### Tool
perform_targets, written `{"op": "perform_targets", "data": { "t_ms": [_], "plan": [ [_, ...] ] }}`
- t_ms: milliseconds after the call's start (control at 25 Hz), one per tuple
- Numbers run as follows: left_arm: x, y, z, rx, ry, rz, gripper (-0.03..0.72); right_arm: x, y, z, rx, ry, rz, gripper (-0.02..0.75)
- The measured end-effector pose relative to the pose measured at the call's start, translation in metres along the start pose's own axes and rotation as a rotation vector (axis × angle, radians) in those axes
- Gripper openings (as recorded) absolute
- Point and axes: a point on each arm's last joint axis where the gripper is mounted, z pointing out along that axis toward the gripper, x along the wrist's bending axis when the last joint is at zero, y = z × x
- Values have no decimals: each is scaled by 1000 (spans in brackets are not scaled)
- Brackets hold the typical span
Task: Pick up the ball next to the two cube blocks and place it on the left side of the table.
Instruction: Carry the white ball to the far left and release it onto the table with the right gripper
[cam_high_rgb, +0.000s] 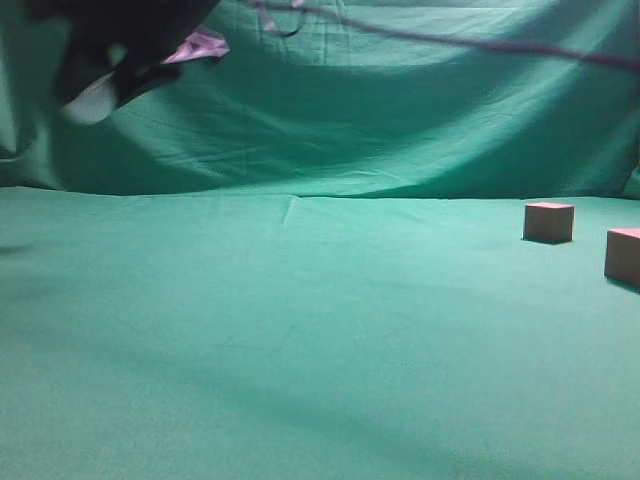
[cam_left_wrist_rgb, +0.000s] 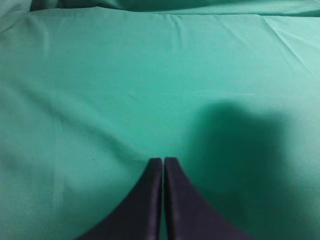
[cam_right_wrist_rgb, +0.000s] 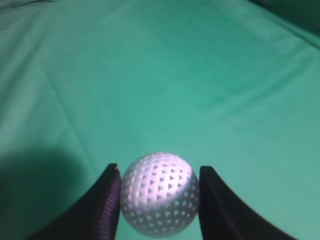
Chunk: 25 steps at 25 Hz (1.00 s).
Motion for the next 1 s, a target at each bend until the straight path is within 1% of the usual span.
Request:
{"op": "perform_targets", "data": {
  "t_ms": [40, 160, 280, 320, 400, 600, 640, 720, 840, 880, 960, 1000],
  "plan": [
    [0, 0, 0, 0, 0, 0, 0, 9, -1, 14, -12, 14, -17, 323],
    [0, 0, 0, 0, 0, 0, 0, 27, -20, 55, -13, 39, -51, 323],
    [0, 0, 0, 0, 0, 0, 0, 33, -32, 76, -36, 26, -63, 323],
    [0, 0, 0, 0, 0, 0, 0, 33, -32, 76, -36, 26, -63, 323],
    [0, 0, 0, 0, 0, 0, 0, 33, -43, 88, -50, 1, -61, 323],
    [0, 0, 0, 0, 0, 0, 0, 32, -56, 98, -43, -11, -51, 323],
    [0, 0, 0, 0, 0, 0, 0, 31, -57, 99, -42, -13, -51, 381],
    [0, 0, 0, 0, 0, 0, 0, 31, -59, 100, -38, -12, -51, 468],
    [0, 0, 0, 0, 0, 0, 0, 32, -52, 96, -48, -7, -54, 562],
    [0, 0, 0, 0, 0, 0, 0, 32, -45, 91, -53, 0, -56, 546],
    [0, 0, 0, 0, 0, 0, 0, 28, -27, 75, -43, 38, -63, 546],
    [0, 0, 0, 0, 0, 0, 0, 25, -17, 63, -29, 64, -68, 505]
  ]
}}
